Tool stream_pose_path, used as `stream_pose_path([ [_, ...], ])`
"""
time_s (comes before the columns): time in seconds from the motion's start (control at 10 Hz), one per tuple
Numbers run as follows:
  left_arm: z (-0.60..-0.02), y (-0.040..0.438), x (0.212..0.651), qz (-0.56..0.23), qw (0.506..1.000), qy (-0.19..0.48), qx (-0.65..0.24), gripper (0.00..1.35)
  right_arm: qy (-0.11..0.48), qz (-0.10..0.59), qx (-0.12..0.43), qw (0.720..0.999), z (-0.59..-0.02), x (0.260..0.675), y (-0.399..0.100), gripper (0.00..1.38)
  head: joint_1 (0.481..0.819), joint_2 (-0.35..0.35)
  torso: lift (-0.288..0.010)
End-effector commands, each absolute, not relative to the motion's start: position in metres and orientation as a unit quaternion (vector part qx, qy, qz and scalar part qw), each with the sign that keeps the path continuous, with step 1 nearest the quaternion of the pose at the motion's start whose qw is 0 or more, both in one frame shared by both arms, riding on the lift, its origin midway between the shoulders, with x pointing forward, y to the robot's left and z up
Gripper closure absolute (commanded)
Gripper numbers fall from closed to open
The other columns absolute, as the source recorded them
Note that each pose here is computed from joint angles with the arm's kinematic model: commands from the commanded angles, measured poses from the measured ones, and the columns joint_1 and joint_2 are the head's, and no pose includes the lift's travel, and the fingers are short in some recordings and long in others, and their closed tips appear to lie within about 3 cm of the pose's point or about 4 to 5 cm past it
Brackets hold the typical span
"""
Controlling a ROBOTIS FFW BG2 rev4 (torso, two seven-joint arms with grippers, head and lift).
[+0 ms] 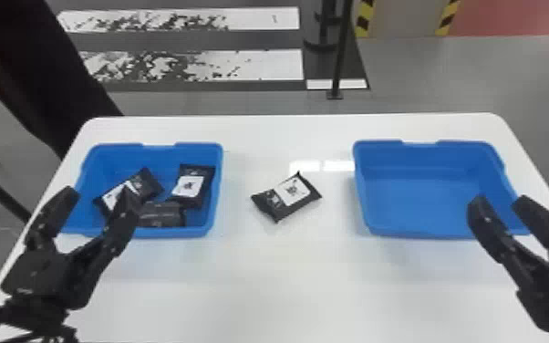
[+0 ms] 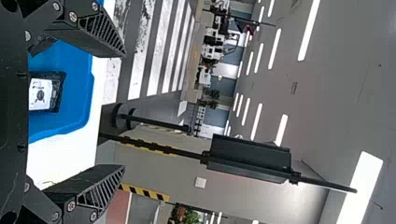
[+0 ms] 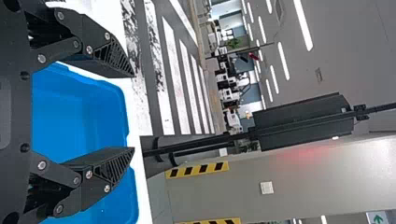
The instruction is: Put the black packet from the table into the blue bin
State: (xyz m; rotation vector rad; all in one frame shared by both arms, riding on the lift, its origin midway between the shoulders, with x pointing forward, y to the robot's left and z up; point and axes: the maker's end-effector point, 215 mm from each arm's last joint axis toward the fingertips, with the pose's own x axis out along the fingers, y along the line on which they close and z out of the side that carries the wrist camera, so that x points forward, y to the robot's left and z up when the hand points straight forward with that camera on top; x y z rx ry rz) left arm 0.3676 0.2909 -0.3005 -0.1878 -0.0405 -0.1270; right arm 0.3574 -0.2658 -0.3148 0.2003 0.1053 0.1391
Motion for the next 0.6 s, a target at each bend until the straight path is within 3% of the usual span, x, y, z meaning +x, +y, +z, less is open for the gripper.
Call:
stream_pose_path([
  [0.0, -0.303, 0.2899, 0.367, -0.064, 0.993, -0.016, -0.094, 0.19, 0.053, 0.069, 0.1, 0.991, -0.3152, 0.3573, -0.2658, 0.51, 0.695, 0.04, -0.11],
  [0.5, -0.3023, 0.2849, 0.3681, -0.069, 0.993, -0.017, -0.092, 0.19, 0.053, 0.069, 0.1, 0.991, -0.3152, 0.3573, -0.2658, 0.51, 0.695, 0.036, -0.11],
])
